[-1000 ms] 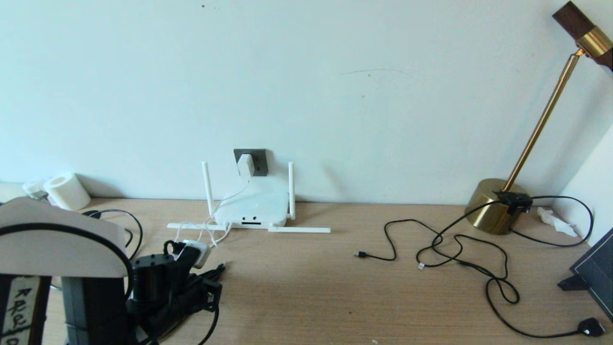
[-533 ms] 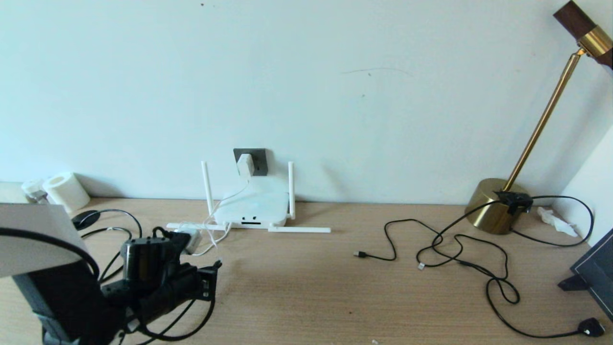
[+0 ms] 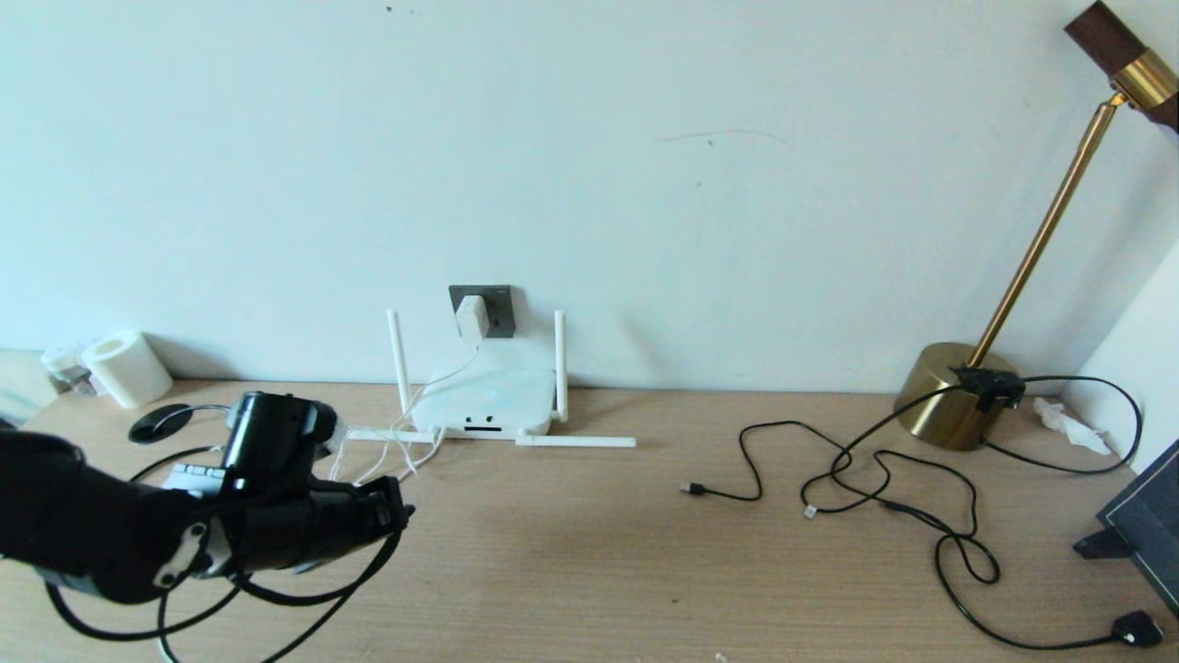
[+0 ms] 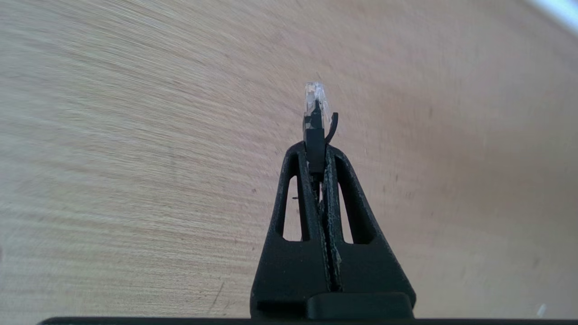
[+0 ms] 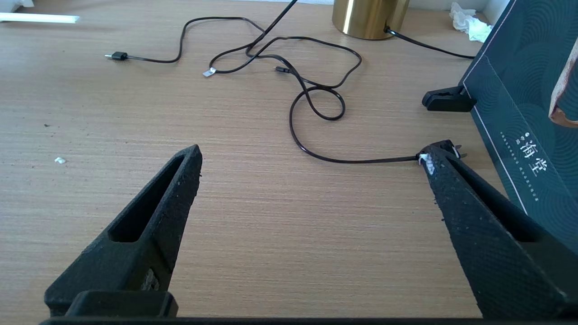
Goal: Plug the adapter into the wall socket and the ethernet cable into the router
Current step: Plug cable into router interface
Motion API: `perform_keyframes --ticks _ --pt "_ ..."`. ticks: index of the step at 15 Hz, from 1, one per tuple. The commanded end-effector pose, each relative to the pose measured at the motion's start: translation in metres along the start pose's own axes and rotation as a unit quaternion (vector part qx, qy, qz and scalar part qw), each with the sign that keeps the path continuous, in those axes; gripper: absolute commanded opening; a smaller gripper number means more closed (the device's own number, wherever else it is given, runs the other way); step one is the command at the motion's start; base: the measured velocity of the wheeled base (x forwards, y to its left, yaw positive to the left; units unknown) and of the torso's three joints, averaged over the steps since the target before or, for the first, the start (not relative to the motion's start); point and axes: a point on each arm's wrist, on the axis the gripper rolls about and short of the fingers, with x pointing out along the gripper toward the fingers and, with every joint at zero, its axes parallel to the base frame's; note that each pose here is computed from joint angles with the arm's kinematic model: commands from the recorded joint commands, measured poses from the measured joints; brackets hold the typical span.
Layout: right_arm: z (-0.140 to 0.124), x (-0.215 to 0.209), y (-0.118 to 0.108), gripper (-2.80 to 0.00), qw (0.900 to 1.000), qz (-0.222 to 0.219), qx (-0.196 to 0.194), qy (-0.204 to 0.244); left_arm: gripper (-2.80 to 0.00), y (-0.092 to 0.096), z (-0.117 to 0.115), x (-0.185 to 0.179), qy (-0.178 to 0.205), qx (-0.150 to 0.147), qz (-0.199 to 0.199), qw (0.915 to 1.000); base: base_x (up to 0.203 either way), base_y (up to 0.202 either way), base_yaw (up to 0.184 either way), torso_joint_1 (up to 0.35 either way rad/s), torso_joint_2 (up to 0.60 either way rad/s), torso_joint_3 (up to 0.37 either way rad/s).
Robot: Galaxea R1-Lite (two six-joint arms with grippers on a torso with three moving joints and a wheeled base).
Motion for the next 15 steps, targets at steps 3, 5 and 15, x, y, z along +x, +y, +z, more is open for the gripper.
perform_keyframes --ticks 3,5,15 --pt "0.000 0.000 0.000 0.00 1.000 0.000 0.000 0.000 -2.80 -0.002 0.005 -0.007 -0.024 -0.044 0.006 0.9987 0.000 0.000 0.000 0.000 0.00 0.000" --pt "0.000 0.000 0.000 0.00 1.000 0.000 0.000 0.000 -2.80 -0.003 0.005 -0.009 -0.027 -0.050 0.003 0.9984 0.000 0.000 0.000 0.000 0.00 0.000" --pt "0.000 0.000 0.000 0.00 1.000 0.000 0.000 0.000 -2.80 0.001 -0.022 -0.084 -0.110 0.057 -0.172 0.9774 0.000 0.000 0.000 0.000 0.00 0.000"
